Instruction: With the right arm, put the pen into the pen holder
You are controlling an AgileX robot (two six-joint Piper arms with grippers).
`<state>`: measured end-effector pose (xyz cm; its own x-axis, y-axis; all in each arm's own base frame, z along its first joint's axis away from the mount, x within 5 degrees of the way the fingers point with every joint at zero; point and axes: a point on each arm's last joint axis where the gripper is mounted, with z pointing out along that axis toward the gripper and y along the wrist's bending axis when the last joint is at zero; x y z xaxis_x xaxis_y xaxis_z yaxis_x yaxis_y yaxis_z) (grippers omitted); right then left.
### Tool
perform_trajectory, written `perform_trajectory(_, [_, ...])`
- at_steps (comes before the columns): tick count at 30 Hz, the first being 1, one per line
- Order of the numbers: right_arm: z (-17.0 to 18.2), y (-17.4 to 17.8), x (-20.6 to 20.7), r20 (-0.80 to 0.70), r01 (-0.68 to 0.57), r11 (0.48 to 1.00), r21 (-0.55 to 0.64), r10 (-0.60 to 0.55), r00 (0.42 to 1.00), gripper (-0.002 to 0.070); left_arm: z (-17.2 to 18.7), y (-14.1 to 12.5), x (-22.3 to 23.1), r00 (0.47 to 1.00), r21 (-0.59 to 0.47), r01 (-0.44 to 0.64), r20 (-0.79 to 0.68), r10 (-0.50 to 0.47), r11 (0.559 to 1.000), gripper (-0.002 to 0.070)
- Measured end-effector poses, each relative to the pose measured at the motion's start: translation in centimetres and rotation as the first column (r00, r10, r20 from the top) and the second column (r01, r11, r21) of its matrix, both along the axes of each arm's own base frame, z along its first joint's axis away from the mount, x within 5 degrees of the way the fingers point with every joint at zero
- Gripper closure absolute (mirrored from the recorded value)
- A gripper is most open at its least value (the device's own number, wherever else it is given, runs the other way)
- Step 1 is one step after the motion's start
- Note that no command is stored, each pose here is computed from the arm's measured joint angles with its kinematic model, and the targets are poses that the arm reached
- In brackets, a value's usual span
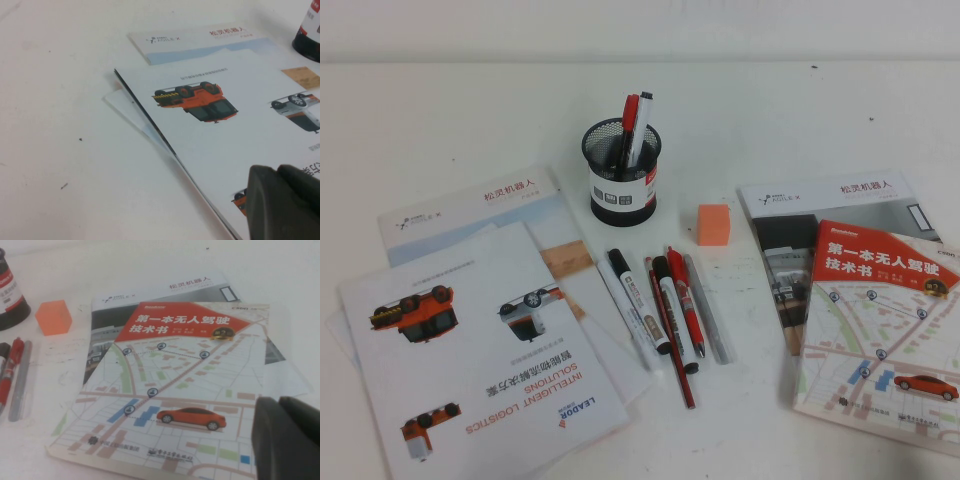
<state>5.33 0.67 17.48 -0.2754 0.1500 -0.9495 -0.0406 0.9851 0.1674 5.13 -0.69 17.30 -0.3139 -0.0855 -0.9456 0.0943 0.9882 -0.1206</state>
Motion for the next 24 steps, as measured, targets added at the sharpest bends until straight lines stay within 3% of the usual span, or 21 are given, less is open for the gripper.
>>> perform_trajectory(10, [0.0,0.2,0.0,-0.002,-0.005,0.998,0.066,0.005,1.000,0.0696,0.0,0.0,0.0,1.000,0.000,0.000,0.000,0.000,1.000,0.0678])
perform_trajectory(17, [0.2,0.7,0.0,-0.005,-0.015,0.975,0.222,0.016,1.000,0.0696,0.0,0.0,0.0,1.000,0.000,0.000,0.000,0.000,1.000,0.0677])
perform_trajectory(20, [0.4,1.0,0.0,-0.004,-0.022,0.938,0.345,0.025,1.000,0.0696,0.0,0.0,0.0,1.000,0.000,0.000,0.000,0.000,1.000,0.0677])
perform_trajectory(24, [0.9,1.5,-0.1,0.007,-0.032,0.828,0.560,0.034,0.999,0.0696,0.0,0.0,0.0,1.000,0.000,0.000,0.000,0.000,1.000,0.0677])
